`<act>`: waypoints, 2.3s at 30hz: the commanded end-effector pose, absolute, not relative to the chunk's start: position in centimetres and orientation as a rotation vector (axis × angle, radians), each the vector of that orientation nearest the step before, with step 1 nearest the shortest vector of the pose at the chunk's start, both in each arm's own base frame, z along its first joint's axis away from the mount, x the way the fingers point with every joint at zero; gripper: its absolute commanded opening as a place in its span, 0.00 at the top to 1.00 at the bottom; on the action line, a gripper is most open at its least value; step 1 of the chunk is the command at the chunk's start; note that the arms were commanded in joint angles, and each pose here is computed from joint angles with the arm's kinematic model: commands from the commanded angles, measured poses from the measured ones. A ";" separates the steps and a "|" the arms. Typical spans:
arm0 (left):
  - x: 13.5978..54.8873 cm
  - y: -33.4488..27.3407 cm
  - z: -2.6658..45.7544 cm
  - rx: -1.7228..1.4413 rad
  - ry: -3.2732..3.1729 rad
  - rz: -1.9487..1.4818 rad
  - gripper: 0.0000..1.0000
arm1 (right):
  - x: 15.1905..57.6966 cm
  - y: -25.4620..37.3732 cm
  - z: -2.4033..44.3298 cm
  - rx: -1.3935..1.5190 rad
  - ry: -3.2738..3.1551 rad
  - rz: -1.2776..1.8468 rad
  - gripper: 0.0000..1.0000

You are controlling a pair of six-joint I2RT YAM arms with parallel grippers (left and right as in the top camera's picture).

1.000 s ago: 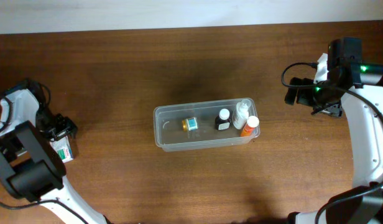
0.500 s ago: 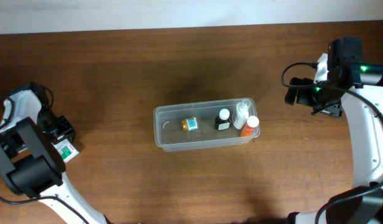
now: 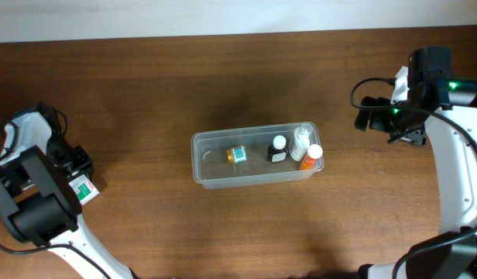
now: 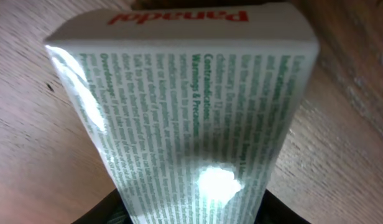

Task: Pack container
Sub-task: 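Move the left gripper to the white-green box and grasp it, then carry the box into the container and release it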

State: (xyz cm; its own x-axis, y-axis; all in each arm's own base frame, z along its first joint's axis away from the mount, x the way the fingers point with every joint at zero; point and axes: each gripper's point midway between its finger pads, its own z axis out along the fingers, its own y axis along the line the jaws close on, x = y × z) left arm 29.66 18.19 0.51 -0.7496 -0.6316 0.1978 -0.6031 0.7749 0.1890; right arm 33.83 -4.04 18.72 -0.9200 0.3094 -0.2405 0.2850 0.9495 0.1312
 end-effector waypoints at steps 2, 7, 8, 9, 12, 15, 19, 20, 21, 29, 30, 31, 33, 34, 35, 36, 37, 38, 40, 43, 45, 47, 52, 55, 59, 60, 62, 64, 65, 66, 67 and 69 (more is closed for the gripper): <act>30.4 16.7 1.4 0.931 -2.758 -0.107 0.53 | 33.7 -4.0 18.4 0.436 2.855 0.142 0.02; 32.7 14.6 5.6 0.858 -2.922 -0.125 0.52 | 33.7 -4.0 18.4 0.435 2.855 0.142 0.01; 33.8 12.8 7.7 0.775 -3.014 -0.098 0.53 | 33.8 -4.0 18.4 0.435 2.854 0.142 0.01; 34.3 11.5 9.0 0.721 -3.068 -0.073 0.53 | 33.8 -4.0 18.4 0.435 2.854 0.142 0.01; 35.6 7.2 12.9 0.565 -3.223 -0.018 0.53 | 33.7 -4.0 18.4 0.435 2.855 0.142 0.01; 36.2 3.2 16.1 0.319 -3.363 0.009 0.53 | 33.7 -4.0 18.4 0.435 2.855 0.142 0.01; 35.9 -5.9 20.1 -0.406 -3.498 0.039 0.53 | 33.8 -4.0 18.4 0.435 2.851 0.142 0.01; 35.7 -7.6 20.3 -0.562 -3.487 0.042 0.52 | 33.8 -4.0 18.4 0.434 2.850 0.142 0.01; 35.5 -9.2 20.4 -0.702 -3.467 0.045 0.53 | 33.9 -4.0 18.4 0.434 2.849 0.142 0.01; 34.7 -19.4 16.7 -1.484 -3.193 0.058 0.52 | 33.9 -4.0 18.4 0.434 2.849 0.142 0.01; 34.6 -19.8 16.0 -1.491 -3.169 0.058 0.52 | 33.9 -4.0 18.4 0.434 2.850 0.142 0.01; 34.6 -20.0 15.4 -1.495 -3.150 0.059 0.52 | 33.8 -4.0 18.4 0.435 2.851 0.142 0.01; 34.3 -20.7 13.6 -1.502 -3.095 0.055 0.52 | 33.8 -4.0 18.4 0.435 2.852 0.142 0.01; 34.2 -21.0 12.8 -1.503 -3.071 0.053 0.52 | 33.8 -4.0 18.4 0.435 2.852 0.142 0.01; 34.1 -21.1 12.2 -1.503 -3.054 0.051 0.52 | 33.8 -4.0 18.4 0.435 2.852 0.142 0.01; 34.0 -21.3 11.6 -1.503 -3.035 0.048 0.52 | 33.8 -4.0 18.4 0.435 2.852 0.142 0.01; 34.0 -21.4 11.1 -1.502 -3.020 0.047 0.52 | 33.8 -4.0 18.4 0.435 2.851 0.142 0.01; 33.9 -21.5 10.7 -1.502 -3.008 0.046 0.52 | 33.8 -4.0 18.4 0.435 2.851 0.142 0.01; 33.6 -21.7 10.1 -1.503 -2.986 0.044 0.52 | 33.8 -4.0 18.4 0.435 2.851 0.142 0.01; 33.5 -21.8 9.9 -1.505 -2.978 0.042 0.51 | 33.8 -4.0 18.4 0.434 2.851 0.142 0.01; 33.3 -21.6 9.9 -1.501 -2.969 0.040 0.39 | 33.8 -4.0 18.4 0.428 2.852 0.141 0.01; 33.1 -21.3 9.8 -1.491 -2.956 0.022 0.32 | 33.8 -4.0 18.4 0.424 2.853 0.140 0.01; 33.2 -19.5 10.2 -1.455 -2.957 -0.129 0.30 | 33.8 -4.0 18.4 0.423 2.852 0.140 0.01; 33.7 -18.7 12.0 -1.377 -3.051 -0.202 0.29 | 33.9 -4.0 18.4 0.423 2.850 0.140 0.01; 34.3 -17.9 15.6 -1.250 -3.228 -0.183 0.28 | 33.9 -4.0 18.4 0.390 2.853 0.136 0.01; 34.7 -17.5 16.7 -1.193 -3.291 -0.169 0.28 | 34.0 -4.1 18.4 0.370 2.853 0.133 0.01; 35.7 -15.7 19.6 -1.020 -3.451 -0.138 0.27 | 34.4 -4.1 18.6 0.326 2.839 0.125 0.01; 36.5 -13.8 21.6 -0.881 -3.562 -0.125 0.25 | 35.1 -4.2 18.8 0.298 2.812 0.119 0.01; 37.0 -12.7 22.6 -0.808 -3.615 -0.120 0.24 | 35.4 -4.3 18.9 0.293 2.798 0.116 0.01; 37.5 -11.4 23.5 -0.719 -3.666 -0.122 0.23 | 35.8 -4.4 19.0 0.290 2.780 0.115 0.01; 38.0 -10.2 24.1 -0.630 -3.708 -0.126 0.19 | 36.3 -4.4 19.2 0.285 2.757 0.112 0.01; 38.9 -7.7 24.8 -0.452 -3.765 -0.143 0.13 | 37.2 -4.3 19.6 0.239 2.724 0.104 0.02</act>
State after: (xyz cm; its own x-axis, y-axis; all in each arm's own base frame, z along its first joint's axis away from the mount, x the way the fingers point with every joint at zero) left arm 38.00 -11.24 23.58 -0.7424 0.3882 -0.5459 0.3498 0.9197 0.1784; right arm 36.59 -4.49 19.57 -0.9041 0.2271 -0.3619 0.1979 0.9733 0.1165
